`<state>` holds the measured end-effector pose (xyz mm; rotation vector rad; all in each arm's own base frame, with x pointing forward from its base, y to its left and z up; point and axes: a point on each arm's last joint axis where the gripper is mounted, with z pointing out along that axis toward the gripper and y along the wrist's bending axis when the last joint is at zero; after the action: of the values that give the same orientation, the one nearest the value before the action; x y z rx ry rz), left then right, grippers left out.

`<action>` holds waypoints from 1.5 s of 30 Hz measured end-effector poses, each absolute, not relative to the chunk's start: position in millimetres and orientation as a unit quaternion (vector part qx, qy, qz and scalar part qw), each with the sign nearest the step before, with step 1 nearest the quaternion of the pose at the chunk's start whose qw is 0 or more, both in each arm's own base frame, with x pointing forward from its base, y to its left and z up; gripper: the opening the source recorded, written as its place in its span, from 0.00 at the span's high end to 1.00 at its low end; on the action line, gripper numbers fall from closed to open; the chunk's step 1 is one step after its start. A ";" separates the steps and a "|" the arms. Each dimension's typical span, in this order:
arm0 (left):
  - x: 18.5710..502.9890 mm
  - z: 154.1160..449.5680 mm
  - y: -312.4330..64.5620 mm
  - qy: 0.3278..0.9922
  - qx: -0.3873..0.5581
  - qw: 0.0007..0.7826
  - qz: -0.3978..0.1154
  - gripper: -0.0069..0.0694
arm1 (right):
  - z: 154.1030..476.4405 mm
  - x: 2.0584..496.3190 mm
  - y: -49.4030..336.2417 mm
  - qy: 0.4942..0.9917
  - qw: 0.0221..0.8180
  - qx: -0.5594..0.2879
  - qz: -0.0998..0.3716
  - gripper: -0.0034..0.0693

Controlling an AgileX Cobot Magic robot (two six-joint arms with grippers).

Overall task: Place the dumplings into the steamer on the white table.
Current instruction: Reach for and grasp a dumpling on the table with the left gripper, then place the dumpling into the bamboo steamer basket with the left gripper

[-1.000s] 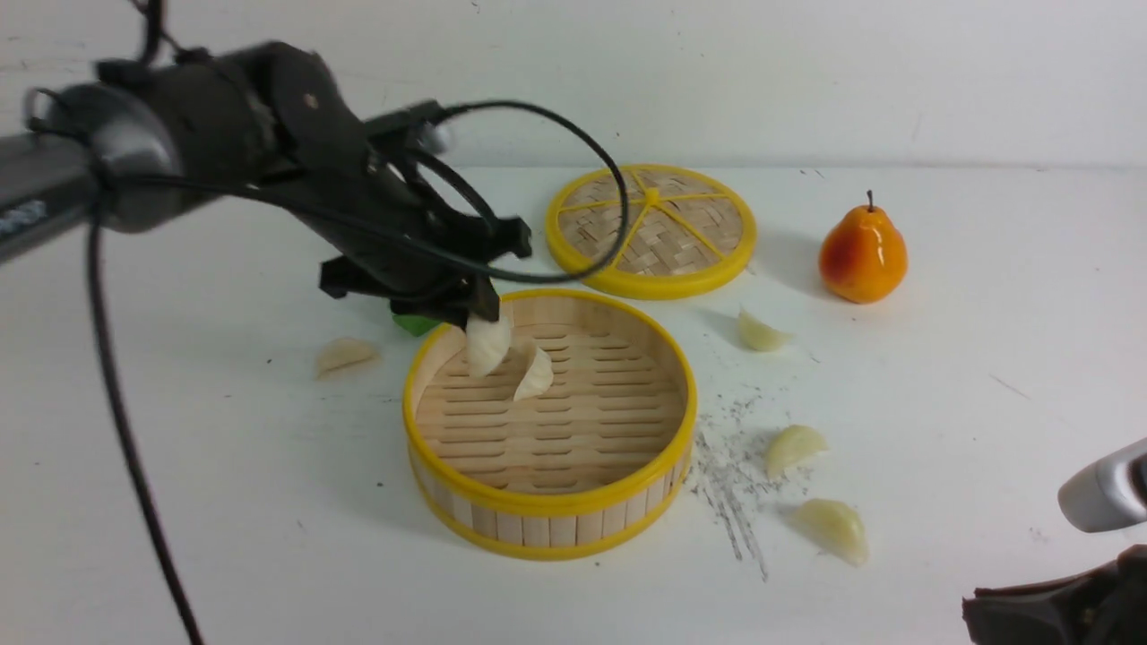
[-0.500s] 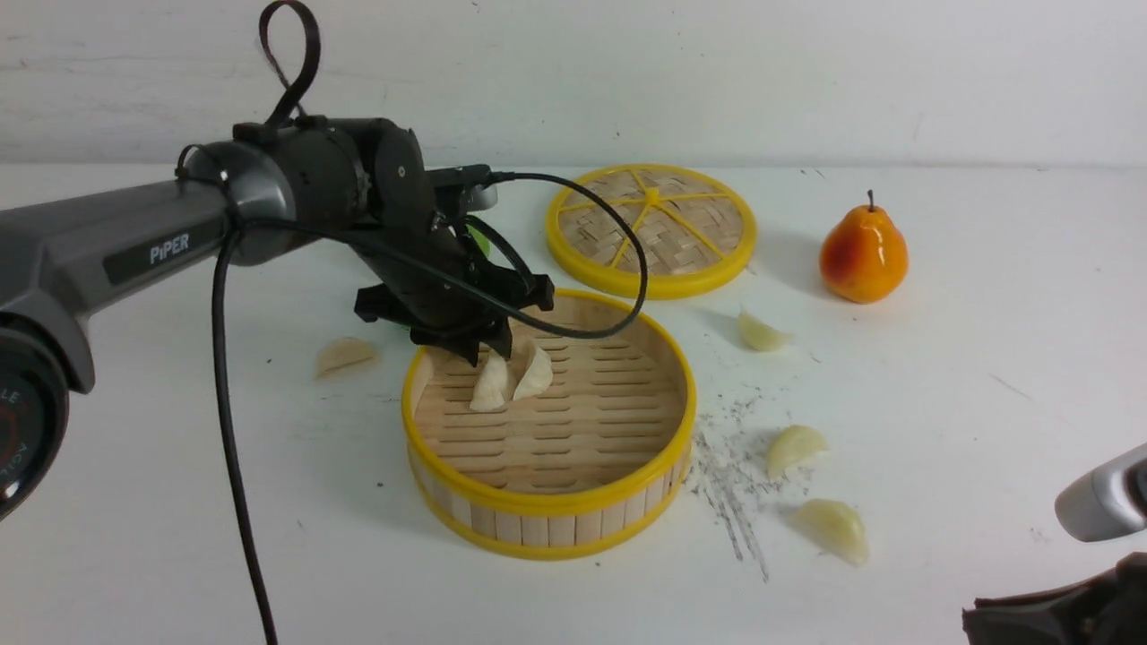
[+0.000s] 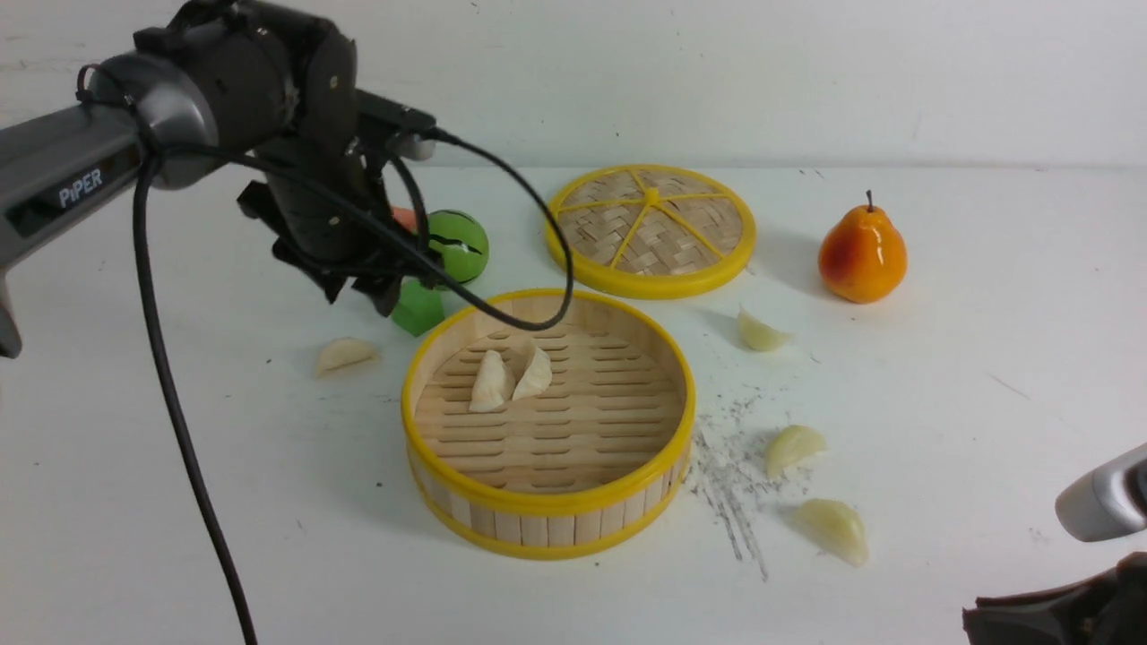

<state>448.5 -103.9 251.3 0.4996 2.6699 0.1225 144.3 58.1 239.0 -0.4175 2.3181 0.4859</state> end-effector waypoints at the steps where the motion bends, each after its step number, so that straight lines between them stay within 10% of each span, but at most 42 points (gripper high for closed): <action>1: 453.0 241.8 -96.5 0.962 0.180 0.200 0.049 0.42 | 239.0 144.3 58.1 0.899 0.360 -0.162 0.188 0.85; 19: 484.2 166.9 -80.0 0.944 0.262 0.193 0.048 0.59 | 237.6 144.3 55.9 0.900 0.359 -0.179 0.168 0.84; 34: 431.3 290.8 -160.8 0.946 0.097 0.216 -0.222 0.60 | 238.7 146.4 54.9 0.898 0.371 -0.175 0.162 0.82; 45: 429.0 219.9 -250.1 0.956 0.090 0.257 -0.110 0.60 | 239.0 146.6 55.1 0.897 0.372 -0.172 0.164 0.82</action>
<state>429.0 -250.1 219.9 0.2453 2.5932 -0.2977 146.6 55.1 239.0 -0.4402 2.2997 0.4214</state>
